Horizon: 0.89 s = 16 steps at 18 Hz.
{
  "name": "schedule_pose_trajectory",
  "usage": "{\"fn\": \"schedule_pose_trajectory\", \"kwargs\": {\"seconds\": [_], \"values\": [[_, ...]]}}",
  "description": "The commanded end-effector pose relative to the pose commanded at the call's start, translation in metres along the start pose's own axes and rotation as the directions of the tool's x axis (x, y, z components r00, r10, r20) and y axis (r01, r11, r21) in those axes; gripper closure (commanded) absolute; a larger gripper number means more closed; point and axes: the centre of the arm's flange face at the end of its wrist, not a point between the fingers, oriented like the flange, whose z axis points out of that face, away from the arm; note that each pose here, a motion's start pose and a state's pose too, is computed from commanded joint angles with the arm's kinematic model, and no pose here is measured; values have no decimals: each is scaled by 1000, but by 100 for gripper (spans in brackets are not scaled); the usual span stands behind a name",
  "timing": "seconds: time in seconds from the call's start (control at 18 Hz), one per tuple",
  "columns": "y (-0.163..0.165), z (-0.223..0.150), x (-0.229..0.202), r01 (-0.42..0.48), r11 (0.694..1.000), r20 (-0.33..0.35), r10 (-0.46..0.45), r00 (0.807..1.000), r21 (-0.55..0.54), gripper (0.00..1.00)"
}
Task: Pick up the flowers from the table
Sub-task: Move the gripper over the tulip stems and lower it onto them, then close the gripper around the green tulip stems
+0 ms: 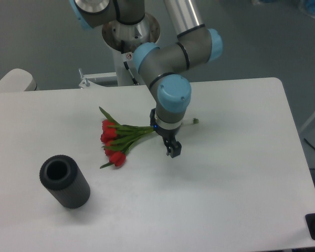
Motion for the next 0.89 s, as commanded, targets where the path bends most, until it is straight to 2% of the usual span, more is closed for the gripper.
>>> {"fn": "schedule_pose_trajectory", "kwargs": {"seconds": [0.28, 0.5, 0.56, 0.61, 0.67, 0.72, 0.78, 0.83, 0.89], "values": [[-15, 24, 16, -17, 1000, -49, 16, 999, -1, 0], [-20, 40, 17, -29, 1000, -28, 29, 999, -3, 0], [-20, 42, 16, -29, 1000, -29, 29, 999, -3, 6], [-20, 42, 16, -29, 1000, -29, 29, 999, -3, 27], [-20, 41, 16, -29, 1000, -28, 29, 999, -3, 53], [-20, 42, 16, -28, 1000, -31, 28, 999, -4, 71], [-20, 42, 15, -28, 1000, -29, 28, 999, -4, 83], [-20, 43, 15, -28, 1000, -31, 28, 999, -4, 90], [-20, 42, 15, -25, 1000, -29, 25, 999, -4, 90]]}}
